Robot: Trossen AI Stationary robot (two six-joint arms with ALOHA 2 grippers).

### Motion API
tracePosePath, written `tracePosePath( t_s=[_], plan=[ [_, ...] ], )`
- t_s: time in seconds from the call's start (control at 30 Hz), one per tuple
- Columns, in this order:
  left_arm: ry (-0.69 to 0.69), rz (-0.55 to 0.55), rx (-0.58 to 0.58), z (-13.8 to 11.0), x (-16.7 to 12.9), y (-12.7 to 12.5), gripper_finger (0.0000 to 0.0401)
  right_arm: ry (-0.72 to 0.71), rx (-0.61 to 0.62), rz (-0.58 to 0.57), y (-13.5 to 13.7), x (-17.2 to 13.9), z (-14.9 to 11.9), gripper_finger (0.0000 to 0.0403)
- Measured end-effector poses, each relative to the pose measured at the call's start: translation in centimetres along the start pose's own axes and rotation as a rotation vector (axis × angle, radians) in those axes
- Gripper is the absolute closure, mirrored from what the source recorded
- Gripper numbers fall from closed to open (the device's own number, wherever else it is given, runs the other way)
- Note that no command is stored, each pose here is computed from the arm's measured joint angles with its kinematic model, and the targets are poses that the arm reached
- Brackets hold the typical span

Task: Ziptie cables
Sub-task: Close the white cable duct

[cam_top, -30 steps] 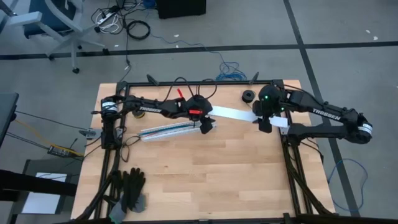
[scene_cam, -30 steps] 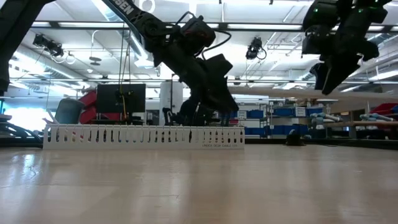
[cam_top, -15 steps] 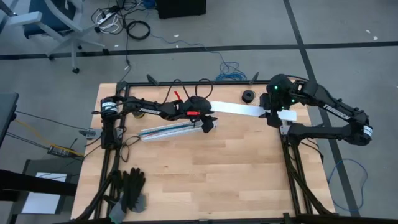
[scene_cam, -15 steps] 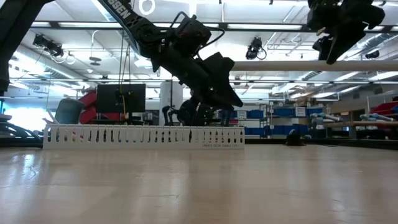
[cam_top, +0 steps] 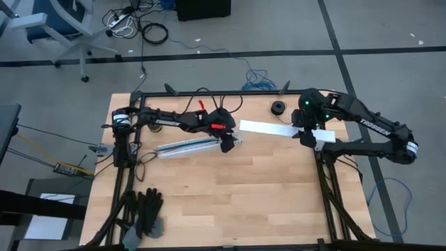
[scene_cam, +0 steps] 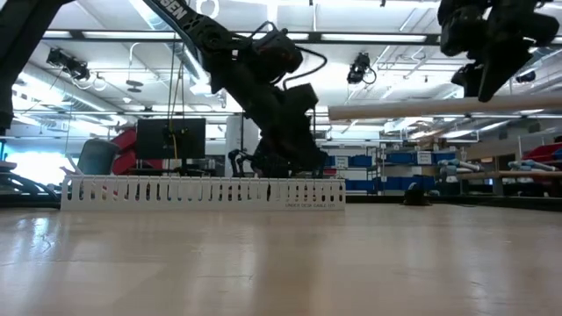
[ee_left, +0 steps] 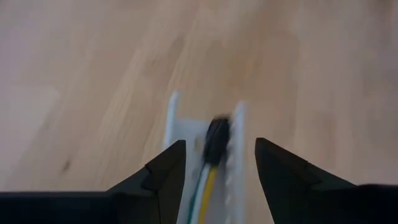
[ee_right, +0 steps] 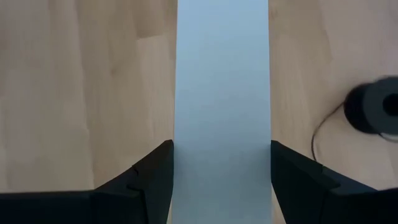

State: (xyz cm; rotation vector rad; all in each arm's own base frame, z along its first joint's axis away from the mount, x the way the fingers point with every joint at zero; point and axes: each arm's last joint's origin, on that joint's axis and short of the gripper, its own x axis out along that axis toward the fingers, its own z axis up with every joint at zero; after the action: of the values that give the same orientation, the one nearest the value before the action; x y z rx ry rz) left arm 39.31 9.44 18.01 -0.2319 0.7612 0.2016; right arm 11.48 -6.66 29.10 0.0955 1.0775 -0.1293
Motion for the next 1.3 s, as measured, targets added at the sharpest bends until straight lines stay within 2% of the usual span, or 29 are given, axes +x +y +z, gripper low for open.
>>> tracePosePath(
  t_s=[0.1, 0.33, 0.57, 0.7, 0.83, 1.03, 1.2, 1.3],
  plan=[
    [0.047, 0.013, -0.001, -0.4, 0.0, 0.4, 0.0234, 0.007, 0.017, -0.007, -0.2, 0.3, -0.3, 0.0188],
    [0.033, 0.005, -0.003, -0.2, -0.2, 0.6, 0.0234, 0.000, 0.036, -0.020, -0.4, 0.3, -0.6, 0.0188],
    [-0.025, -0.223, 0.002, 0.6, -0.4, -0.2, 0.0233, -0.029, 0.026, -0.031, -0.5, 0.3, -0.3, 0.0188],
    [-0.043, -0.275, -0.012, 0.8, -0.4, -0.3, 0.0231, -0.038, 0.023, -0.035, -0.6, 0.3, -0.2, 0.0188],
    [-0.038, -0.273, -0.023, 0.8, -0.4, 0.0, 0.0211, -0.044, 0.022, -0.038, -0.6, 0.3, -0.2, 0.0188],
    [-0.011, -0.265, -0.072, 0.6, -0.5, 1.1, 0.0155, -0.048, 0.022, -0.040, -0.6, 0.3, -0.1, 0.0188],
    [0.012, -0.249, -0.023, 0.3, -0.5, 1.3, 0.0121, -0.051, 0.029, -0.049, -0.7, 0.3, -0.1, 0.0188],
    [0.030, -0.185, 0.020, 0.1, -0.5, 1.5, 0.0117, -0.055, 0.035, -0.055, -0.9, 0.3, -0.1, 0.0188]
  ],
)
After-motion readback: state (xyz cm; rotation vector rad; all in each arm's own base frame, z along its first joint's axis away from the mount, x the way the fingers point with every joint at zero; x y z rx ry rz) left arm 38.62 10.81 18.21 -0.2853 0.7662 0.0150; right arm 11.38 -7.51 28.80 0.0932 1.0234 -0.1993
